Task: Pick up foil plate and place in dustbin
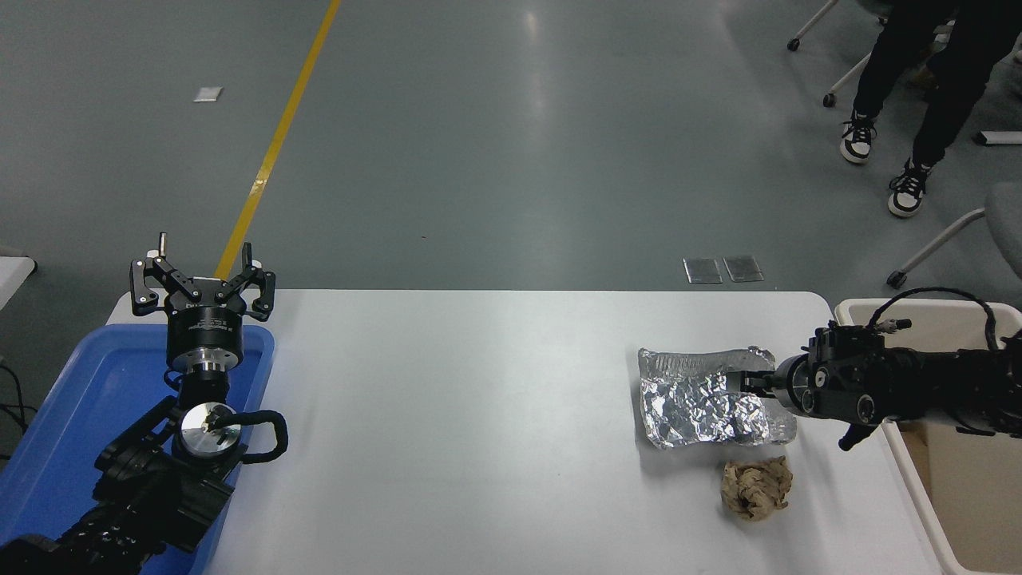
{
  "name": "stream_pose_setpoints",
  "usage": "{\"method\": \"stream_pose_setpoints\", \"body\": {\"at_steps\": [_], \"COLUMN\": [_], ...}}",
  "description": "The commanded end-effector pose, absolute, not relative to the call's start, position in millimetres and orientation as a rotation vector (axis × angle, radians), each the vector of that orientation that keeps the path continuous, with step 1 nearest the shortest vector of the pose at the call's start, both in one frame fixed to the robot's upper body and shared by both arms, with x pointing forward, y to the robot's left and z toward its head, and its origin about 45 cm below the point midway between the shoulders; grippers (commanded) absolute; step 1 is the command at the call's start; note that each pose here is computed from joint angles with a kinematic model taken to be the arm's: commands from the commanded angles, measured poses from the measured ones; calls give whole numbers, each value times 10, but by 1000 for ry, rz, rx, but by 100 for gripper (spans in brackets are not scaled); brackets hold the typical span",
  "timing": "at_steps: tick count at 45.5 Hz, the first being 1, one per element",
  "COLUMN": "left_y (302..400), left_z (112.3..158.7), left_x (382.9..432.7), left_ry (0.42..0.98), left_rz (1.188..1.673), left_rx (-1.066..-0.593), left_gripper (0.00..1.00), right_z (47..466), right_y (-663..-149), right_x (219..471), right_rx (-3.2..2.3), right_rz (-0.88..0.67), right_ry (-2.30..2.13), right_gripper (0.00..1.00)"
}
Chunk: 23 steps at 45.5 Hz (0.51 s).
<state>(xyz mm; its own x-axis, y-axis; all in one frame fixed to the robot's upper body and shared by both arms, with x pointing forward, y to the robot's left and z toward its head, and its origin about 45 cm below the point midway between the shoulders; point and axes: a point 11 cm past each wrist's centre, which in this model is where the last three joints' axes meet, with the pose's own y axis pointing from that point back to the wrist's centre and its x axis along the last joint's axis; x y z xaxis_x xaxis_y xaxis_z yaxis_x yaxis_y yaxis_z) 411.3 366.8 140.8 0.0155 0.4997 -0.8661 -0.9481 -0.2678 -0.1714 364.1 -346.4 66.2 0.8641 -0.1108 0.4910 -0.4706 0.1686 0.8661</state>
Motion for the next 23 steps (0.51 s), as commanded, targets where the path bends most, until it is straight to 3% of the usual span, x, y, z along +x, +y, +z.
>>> {"method": "stream_pose_setpoints", "body": {"at_steps": [1, 4, 9, 10, 12, 23], "left_y": [3666, 3668, 3668, 3668, 3666, 3666], "left_z": [1415, 1408, 1408, 1408, 1415, 1415], "left_x": [4118, 4113, 4113, 4113, 4118, 4118], "left_ry": [588, 588, 588, 588, 588, 588], "left_rz": [1550, 1552, 1552, 1552, 1550, 1550], "left_rx": [-1067, -1066, -1066, -1066, -1067, -1067], "left_gripper": [99, 99, 99, 99, 99, 99], "right_z": [498, 490, 510, 518, 525, 566], "right_y": [-3485, -3498, -3524, -3523, -3534, -3549], "right_x": [3563, 3560, 3595, 3605, 3613, 3644], "right_rx": [1390, 1384, 1373, 1372, 1369, 1367], "right_rz": [256, 259, 274, 278, 281, 279], "right_ry": [-540, -541, -562, -566, -572, -585], "right_gripper": [61, 38, 28, 22, 0, 0]}}
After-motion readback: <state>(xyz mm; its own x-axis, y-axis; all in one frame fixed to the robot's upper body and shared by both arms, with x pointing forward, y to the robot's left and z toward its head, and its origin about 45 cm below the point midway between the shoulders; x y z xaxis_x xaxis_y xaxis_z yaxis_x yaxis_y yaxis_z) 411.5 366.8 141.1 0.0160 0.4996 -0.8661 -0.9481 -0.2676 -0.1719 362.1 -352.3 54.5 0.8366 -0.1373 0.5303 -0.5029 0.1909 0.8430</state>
